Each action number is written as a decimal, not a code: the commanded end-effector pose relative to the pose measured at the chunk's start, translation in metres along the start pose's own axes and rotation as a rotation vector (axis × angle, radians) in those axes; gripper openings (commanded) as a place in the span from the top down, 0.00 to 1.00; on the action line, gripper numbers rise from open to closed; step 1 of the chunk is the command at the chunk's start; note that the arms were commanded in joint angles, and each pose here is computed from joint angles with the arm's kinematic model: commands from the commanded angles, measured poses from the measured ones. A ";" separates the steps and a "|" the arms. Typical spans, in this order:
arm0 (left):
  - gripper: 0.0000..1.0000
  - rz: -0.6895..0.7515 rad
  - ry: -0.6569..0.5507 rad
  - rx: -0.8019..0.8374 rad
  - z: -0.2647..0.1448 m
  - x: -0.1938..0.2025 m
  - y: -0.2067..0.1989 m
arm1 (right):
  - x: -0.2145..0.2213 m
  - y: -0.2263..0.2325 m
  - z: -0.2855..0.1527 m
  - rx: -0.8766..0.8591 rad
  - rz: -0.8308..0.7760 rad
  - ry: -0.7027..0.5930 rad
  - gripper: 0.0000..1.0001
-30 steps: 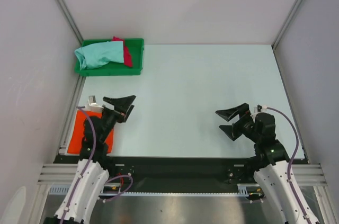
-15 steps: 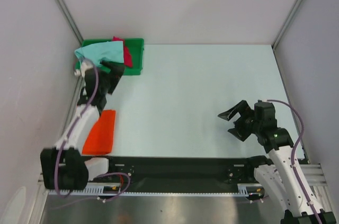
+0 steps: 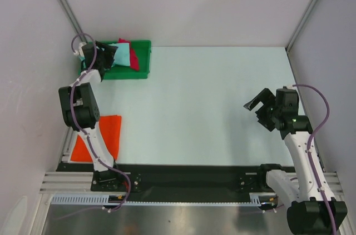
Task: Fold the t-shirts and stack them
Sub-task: Grab the tshirt from the pile, then move the tshirt to the center of the board, then flatten the tshirt out
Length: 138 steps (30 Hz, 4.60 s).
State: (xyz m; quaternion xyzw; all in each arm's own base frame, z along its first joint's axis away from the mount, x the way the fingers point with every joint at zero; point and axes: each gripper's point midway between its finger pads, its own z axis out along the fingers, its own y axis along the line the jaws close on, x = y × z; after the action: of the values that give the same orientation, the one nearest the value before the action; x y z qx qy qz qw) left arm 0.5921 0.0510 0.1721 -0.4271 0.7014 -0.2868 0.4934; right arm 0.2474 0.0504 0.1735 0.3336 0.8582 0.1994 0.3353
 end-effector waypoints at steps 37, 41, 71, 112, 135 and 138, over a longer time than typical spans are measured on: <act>0.68 -0.368 -0.162 -0.172 0.092 -0.061 0.069 | -0.061 -0.007 0.057 0.125 0.126 -0.009 0.00; 0.90 -0.367 -0.144 -0.097 0.081 -0.066 0.043 | -0.061 -0.005 0.058 0.115 0.124 -0.006 0.00; 1.00 -0.374 0.042 0.917 -0.144 -0.036 -0.192 | -0.002 0.051 0.027 -0.087 -0.142 0.093 0.00; 0.13 0.827 0.973 0.292 -0.220 0.363 -0.062 | 0.052 0.022 0.119 -0.005 -0.426 0.451 0.19; 0.46 0.764 1.054 0.258 -0.112 0.416 -0.053 | 0.024 0.029 0.193 -0.035 -0.263 0.490 0.52; 0.66 0.746 1.044 0.276 -0.109 0.417 -0.059 | 0.019 0.031 0.193 -0.041 -0.262 0.485 0.73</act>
State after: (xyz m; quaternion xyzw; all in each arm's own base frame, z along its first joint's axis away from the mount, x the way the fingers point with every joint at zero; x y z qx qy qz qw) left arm 0.4283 -0.3329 0.0441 0.0979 0.9275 -0.3193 0.1680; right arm 0.3681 0.1117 0.0361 0.1593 0.9495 0.2409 0.1228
